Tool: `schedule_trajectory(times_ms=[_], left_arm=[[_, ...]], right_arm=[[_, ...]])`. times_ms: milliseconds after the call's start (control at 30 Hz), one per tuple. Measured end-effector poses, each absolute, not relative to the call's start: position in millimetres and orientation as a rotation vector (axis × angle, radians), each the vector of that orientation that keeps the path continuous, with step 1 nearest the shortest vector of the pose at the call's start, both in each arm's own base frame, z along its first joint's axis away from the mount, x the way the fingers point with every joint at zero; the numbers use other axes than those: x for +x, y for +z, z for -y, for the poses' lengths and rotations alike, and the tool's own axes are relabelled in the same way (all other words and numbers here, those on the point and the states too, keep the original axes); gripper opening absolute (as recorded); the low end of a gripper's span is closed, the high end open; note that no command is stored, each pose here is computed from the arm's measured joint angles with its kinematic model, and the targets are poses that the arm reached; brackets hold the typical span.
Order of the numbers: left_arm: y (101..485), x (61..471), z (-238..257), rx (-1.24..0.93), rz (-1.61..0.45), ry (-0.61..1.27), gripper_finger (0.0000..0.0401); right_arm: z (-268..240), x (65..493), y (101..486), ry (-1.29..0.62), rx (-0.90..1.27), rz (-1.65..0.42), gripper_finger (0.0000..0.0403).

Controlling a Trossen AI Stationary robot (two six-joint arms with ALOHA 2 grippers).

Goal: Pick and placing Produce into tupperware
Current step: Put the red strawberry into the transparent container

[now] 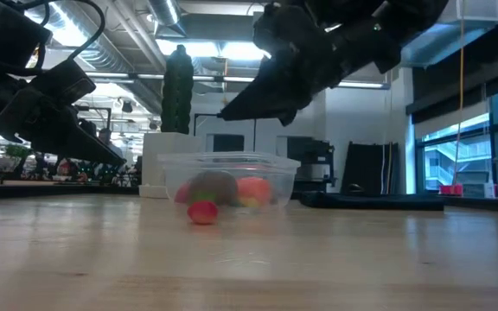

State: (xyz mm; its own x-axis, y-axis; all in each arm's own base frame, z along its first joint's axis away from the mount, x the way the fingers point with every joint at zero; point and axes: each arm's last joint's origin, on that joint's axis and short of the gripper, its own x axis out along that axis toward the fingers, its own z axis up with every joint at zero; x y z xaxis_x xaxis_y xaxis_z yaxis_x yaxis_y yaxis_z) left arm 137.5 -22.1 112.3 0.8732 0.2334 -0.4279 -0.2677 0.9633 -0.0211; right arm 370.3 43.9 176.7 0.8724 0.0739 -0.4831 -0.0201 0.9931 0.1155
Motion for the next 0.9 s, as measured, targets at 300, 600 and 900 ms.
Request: schedule_trajectory(times_ms=[300, 600, 900], left_arm=[[112.7, 137.7, 22.1, -0.082, -0.432, 0.262, 0.0208], [112.8, 137.8, 22.2, -0.083, -0.431, 0.261, 0.0208], [112.8, 137.8, 22.2, -0.083, -0.431, 0.261, 0.0208]], right_arm=[[-27.1, 364.5, 204.3, 0.075, 0.169, -0.441, 0.0048], [-29.7, 361.3, 214.6, 0.147, 0.156, -0.413, 0.0212], [-32.0, 368.2, 230.3, 0.175, 0.030, -0.444, 0.0327]])
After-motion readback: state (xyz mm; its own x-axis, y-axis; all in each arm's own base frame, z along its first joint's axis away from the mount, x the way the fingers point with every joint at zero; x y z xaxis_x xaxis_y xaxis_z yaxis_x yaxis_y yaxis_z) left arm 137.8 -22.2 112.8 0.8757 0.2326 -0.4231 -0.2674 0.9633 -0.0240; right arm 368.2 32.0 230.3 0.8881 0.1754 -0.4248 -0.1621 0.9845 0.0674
